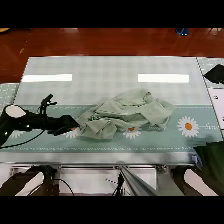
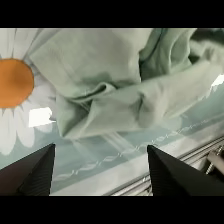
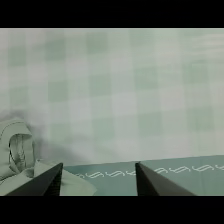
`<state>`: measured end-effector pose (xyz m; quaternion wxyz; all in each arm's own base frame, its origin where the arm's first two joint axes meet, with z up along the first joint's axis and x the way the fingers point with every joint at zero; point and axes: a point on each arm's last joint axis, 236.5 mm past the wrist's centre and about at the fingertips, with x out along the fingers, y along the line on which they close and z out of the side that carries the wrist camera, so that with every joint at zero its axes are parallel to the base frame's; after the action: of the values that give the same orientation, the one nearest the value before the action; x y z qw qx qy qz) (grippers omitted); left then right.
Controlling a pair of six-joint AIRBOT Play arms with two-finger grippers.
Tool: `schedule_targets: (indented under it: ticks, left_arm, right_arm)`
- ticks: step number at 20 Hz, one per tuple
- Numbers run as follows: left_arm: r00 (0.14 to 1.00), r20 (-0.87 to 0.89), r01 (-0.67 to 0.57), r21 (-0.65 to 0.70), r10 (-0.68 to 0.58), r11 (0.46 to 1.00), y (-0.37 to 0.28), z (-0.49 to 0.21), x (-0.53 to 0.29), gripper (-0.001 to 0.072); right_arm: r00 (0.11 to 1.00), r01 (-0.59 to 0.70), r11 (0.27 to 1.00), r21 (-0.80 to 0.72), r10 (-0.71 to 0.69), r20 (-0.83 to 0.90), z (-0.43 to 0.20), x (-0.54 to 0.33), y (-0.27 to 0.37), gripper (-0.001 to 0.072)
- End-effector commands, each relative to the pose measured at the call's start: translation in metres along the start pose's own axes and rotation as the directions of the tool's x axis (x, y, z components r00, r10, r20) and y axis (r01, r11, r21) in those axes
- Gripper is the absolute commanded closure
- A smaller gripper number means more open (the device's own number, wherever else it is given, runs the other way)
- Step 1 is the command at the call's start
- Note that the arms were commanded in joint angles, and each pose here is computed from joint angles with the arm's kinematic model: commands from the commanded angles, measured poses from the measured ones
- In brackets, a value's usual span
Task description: Fold the shirts.
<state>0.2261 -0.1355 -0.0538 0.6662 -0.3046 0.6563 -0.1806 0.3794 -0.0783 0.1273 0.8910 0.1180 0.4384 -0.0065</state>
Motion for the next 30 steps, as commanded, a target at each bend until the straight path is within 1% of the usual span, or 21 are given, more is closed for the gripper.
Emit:
schedule_targets:
  ticks: [1,5,7,8,9,10,11,12,13,15,16,18,19,21,24,28,30]
  left_arm:
    - [0.997,0.022,0.074,-0.073,-0.073,0.995,0.001,0.017,0.019,0.0043]
    - [0.989,0.008,0.150,-0.136,-0.151,0.979,-0.002,0.028,0.044,0.0044]
    - [0.988,-0.003,0.153,-0.165,-0.156,0.974,-0.002,0.031,0.058,0.0057]
    - [0.989,-0.018,0.140,-0.177,-0.145,0.974,0.000,0.030,0.066,0.0129]
    - [0.990,-0.038,0.127,-0.198,-0.137,0.972,0.002,0.029,0.074,0.0219]
    - [0.989,-0.058,0.120,-0.202,-0.135,0.972,0.002,0.027,0.079,0.0346]
    - [0.988,-0.077,0.118,-0.198,-0.136,0.973,0.000,0.025,0.083,0.0545]
    - [0.987,-0.083,0.119,-0.188,-0.136,0.975,-0.002,0.025,0.084,0.0633]
    - [0.985,-0.090,0.129,-0.160,-0.144,0.979,-0.005,0.024,0.083,0.0683]
    - [0.982,-0.099,0.148,-0.127,-0.161,0.981,-0.010,0.023,0.078,0.0682]
    - [0.981,-0.101,0.155,-0.113,-0.167,0.981,-0.012,0.022,0.076,0.0683]
    - [0.979,-0.101,0.169,-0.085,-0.178,0.982,-0.016,0.021,0.071,0.0683]
    - [0.980,-0.093,0.171,-0.077,-0.178,0.982,-0.018,0.022,0.069,0.0683]
    - [0.981,-0.073,0.178,-0.051,-0.182,0.983,-0.021,0.026,0.063,0.0683]
    - [0.980,-0.059,0.188,-0.032,-0.189,0.982,-0.024,0.028,0.057,0.0683]
    - [0.980,-0.059,0.189,-0.030,-0.191,0.981,-0.025,0.028,0.056,0.0683]
    - [0.980,-0.057,0.190,-0.028,-0.191,0.981,-0.025,0.028,0.056,0.0683]
  right_arm:
    - [1.000,-0.006,1.000,0.007,0.006,-0.011,-0.005,0.003,-0.001,0.0171]
    - [1.000,-0.007,1.000,0.008,0.007,-0.013,-0.005,0.003,0.000,0.0171]
    - [1.000,-0.012,1.000,0.009,0.012,-0.018,-0.006,0.003,0.001,0.0171]
    - [1.000,-0.013,1.000,0.009,0.013,-0.023,-0.008,0.003,0.001,0.0171]
    - [1.000,-0.014,1.000,0.009,0.014,-0.027,-0.009,0.003,0.001,0.0171]
    - [0.999,-0.014,1.000,0.009,0.015,-0.030,-0.009,0.003,0.001,0.0171]
    - [0.999,-0.014,1.000,0.008,0.014,-0.031,-0.010,0.003,0.001,0.0171]
    - [0.999,-0.009,1.000,0.003,0.009,-0.032,-0.010,0.003,0.000,0.0171]
    - [0.999,0.018,1.000,-0.009,-0.018,-0.040,-0.012,0.003,-0.006,0.0171]
    - [0.994,0.051,0.999,-0.011,-0.052,-0.100,-0.025,0.012,-0.021,0.0171]
    - [0.990,0.035,0.999,0.027,-0.031,-0.141,-0.035,0.022,-0.025,0.0171]
    - [0.971,-0.045,0.989,0.144,0.078,-0.226,-0.063,0.047,-0.022,0.0155]
    - [0.954,-0.082,0.977,0.195,0.133,-0.270,-0.079,0.061,-0.019,0.0120]
    - [0.918,-0.121,0.955,0.271,0.211,-0.335,-0.104,0.084,-0.011,0.0120]
    - [0.879,-0.178,0.905,0.387,0.323,-0.351,-0.124,0.115,0.003,0.0120]
    - [0.855,-0.150,0.887,0.437,0.339,-0.393,-0.144,0.141,-0.004,0.0122]
    - [0.847,-0.139,0.892,0.430,0.332,-0.415,-0.152,0.152,-0.003,0.0124]
